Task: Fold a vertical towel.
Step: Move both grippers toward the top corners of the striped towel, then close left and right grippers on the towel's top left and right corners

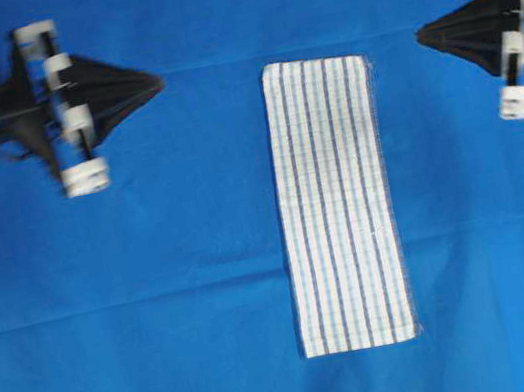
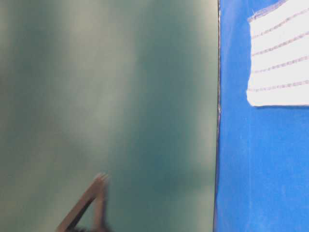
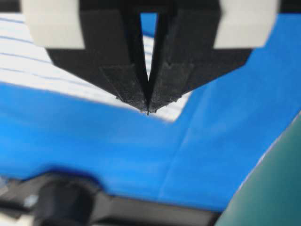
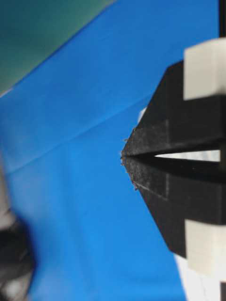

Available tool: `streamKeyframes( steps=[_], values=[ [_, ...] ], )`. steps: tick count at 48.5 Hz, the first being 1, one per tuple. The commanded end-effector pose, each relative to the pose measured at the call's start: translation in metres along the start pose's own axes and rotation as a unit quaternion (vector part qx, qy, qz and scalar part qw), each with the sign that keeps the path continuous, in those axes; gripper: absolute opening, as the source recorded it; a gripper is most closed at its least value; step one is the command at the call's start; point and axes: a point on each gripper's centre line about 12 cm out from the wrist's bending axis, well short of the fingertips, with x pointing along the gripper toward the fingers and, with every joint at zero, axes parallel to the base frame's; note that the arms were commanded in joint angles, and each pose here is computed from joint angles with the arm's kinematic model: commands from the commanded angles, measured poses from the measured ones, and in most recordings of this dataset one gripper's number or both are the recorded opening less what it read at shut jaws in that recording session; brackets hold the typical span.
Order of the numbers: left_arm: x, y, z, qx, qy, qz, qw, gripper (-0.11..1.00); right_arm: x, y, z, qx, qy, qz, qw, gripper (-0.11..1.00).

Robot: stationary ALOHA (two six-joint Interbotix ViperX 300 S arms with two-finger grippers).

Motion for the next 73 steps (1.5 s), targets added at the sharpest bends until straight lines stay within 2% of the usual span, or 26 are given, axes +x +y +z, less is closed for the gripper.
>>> streamKeyframes(
  steps=[1, 9, 11, 13, 15, 19, 30, 44, 53, 56, 58, 64, 65, 67, 73],
  values=[
    [0.022, 0.007, 0.003, -0.004, 0.001, 0.011, 0.9999, 0.09, 0.014, -0.009, -0.007, 0.009, 0.029, -0.021, 0.9993, 0.03],
    [0.064, 0.019, -0.024, -0.011, 0.039, 0.027, 0.9988, 0.57, 0.04, -0.029, -0.033, 0.017, 0.1, -0.056, 0.9933, 0.52],
    [0.073, 0.022, -0.03, -0.013, 0.047, 0.03, 0.9984, 0.68, 0.046, -0.033, -0.04, 0.016, 0.116, -0.063, 0.9911, 0.61],
    [0.081, 0.025, -0.036, -0.014, 0.056, 0.034, 0.9978, 0.79, 0.054, -0.038, -0.048, 0.018, 0.135, -0.07, 0.9882, 0.63],
    [0.09, 0.03, -0.044, -0.016, 0.066, 0.039, 0.997, 0.84, 0.059, -0.042, -0.055, 0.02, 0.149, -0.075, 0.9857, 0.61],
    [0.108, 0.034, -0.06, -0.017, 0.084, 0.043, 0.9954, 0.83, 0.07, -0.047, -0.068, 0.022, 0.172, -0.08, 0.9815, 0.58],
    [0.138, 0.042, -0.096, -0.02, 0.122, 0.049, 0.9911, 0.83, 0.095, -0.053, -0.095, 0.027, 0.212, -0.084, 0.9733, 0.58],
    [0.162, 0.048, -0.128, -0.021, 0.153, 0.053, 0.9865, 0.83, 0.111, -0.065, -0.119, 0.035, 0.241, -0.096, 0.9651, 0.58],
    [0.167, 0.049, -0.137, -0.021, 0.165, 0.055, 0.9846, 0.75, 0.112, -0.065, -0.121, 0.034, 0.247, -0.096, 0.9636, 0.57],
    [0.168, 0.05, -0.136, -0.022, 0.164, 0.055, 0.9847, 0.63, 0.112, -0.064, -0.121, 0.031, 0.248, -0.094, 0.9636, 0.53],
    [0.169, 0.048, -0.137, -0.022, 0.164, 0.053, 0.9848, 0.51, 0.112, -0.064, -0.122, 0.028, 0.249, -0.093, 0.9636, 0.47],
    [0.172, 0.044, -0.142, -0.017, 0.172, 0.048, 0.9838, 0.19, 0.113, -0.06, -0.122, 0.015, 0.252, -0.084, 0.9641, 0.13],
    [0.172, 0.043, -0.143, -0.016, 0.175, 0.047, 0.9833, 0.15, 0.113, -0.059, -0.122, 0.015, 0.251, -0.083, 0.9643, 0.09],
    [0.172, 0.043, -0.145, -0.017, 0.182, 0.048, 0.9821, 0.06, 0.113, -0.059, -0.122, 0.015, 0.252, -0.083, 0.9641, 0.08],
    [0.171, 0.043, -0.146, -0.016, 0.19, 0.047, 0.9805, 0.04, 0.113, -0.059, -0.121, 0.015, 0.25, -0.083, 0.9645, 0.08]
  ],
)
